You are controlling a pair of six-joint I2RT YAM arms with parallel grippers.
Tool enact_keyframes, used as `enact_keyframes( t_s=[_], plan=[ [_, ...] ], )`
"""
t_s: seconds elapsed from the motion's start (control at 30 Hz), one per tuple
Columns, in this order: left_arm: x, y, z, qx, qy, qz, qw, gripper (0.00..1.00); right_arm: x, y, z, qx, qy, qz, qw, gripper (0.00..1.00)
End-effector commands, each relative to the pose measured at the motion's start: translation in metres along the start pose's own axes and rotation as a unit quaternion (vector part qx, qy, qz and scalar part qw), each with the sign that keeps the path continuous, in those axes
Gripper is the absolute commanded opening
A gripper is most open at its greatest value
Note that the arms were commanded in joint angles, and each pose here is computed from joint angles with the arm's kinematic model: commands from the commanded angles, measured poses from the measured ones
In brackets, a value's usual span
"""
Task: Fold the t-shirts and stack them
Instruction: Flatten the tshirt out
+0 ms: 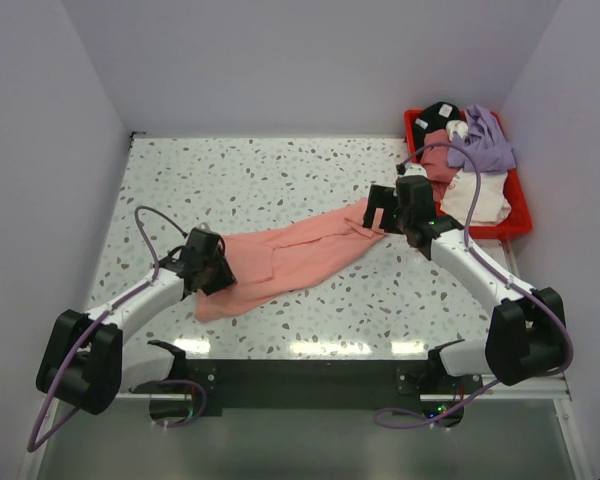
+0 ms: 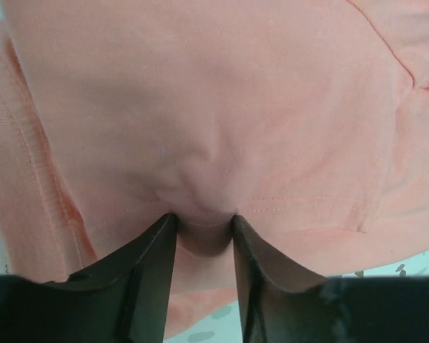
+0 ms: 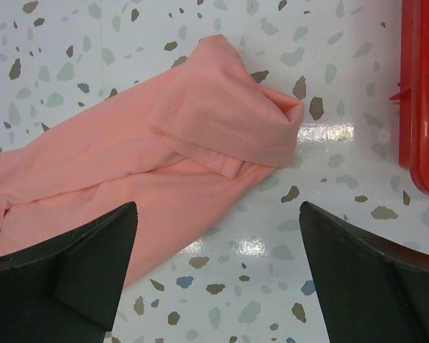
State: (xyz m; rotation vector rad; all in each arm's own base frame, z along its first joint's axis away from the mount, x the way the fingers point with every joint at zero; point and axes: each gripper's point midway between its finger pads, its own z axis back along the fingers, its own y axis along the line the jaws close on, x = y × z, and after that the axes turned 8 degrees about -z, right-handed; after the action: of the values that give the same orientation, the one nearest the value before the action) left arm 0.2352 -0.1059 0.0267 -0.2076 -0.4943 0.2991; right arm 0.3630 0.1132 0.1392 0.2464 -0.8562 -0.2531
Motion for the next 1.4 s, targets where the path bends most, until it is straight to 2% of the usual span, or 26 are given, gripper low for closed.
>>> enact_keyframes(
  t_s=[0.0, 0.2, 0.27, 0.5, 0.67, 0.87, 0.93, 1.17, 1.37],
  plan=[
    [0.019, -0.008, 0.004, -0.001, -0.029, -0.006, 1.0, 0.4, 0.004, -0.002, -0.003, -0.007, -0.011, 0.007, 1.0, 0.99],
    [0.029, -0.009, 0.008, 0.009, -0.037, -0.01, 0.999, 0.22, 0.003, -0.003, -0.004, -0.007, -0.009, 0.008, 1.0, 0.99],
    [0.034, -0.011, 0.01, 0.008, -0.044, -0.011, 0.999, 0.13, 0.003, -0.003, -0.004, -0.008, -0.008, 0.009, 1.0, 0.99],
    [0.043, -0.01, 0.018, 0.023, -0.051, -0.015, 0.998, 0.1, 0.001, -0.002, -0.005, -0.006, -0.003, 0.014, 1.0, 0.99],
    [0.052, -0.006, 0.023, 0.042, -0.063, -0.018, 0.997, 0.15, 0.0, -0.003, -0.007, -0.007, 0.001, 0.02, 1.0, 0.99],
    [0.056, -0.006, 0.023, 0.047, -0.066, -0.018, 0.997, 0.15, -0.002, -0.002, -0.008, -0.005, 0.008, 0.024, 1.0, 0.99],
    [0.061, -0.009, 0.023, 0.046, -0.071, -0.018, 0.996, 0.2, -0.003, -0.002, -0.009, -0.003, 0.011, 0.026, 1.0, 0.99],
    [0.067, -0.01, 0.017, 0.056, -0.071, -0.022, 0.996, 0.2, -0.005, -0.002, -0.011, -0.005, 0.017, 0.029, 0.999, 0.99],
    [0.065, -0.007, 0.013, 0.058, -0.075, -0.023, 0.995, 0.02, -0.006, -0.002, -0.011, -0.003, 0.019, 0.033, 0.999, 0.99]
  ],
)
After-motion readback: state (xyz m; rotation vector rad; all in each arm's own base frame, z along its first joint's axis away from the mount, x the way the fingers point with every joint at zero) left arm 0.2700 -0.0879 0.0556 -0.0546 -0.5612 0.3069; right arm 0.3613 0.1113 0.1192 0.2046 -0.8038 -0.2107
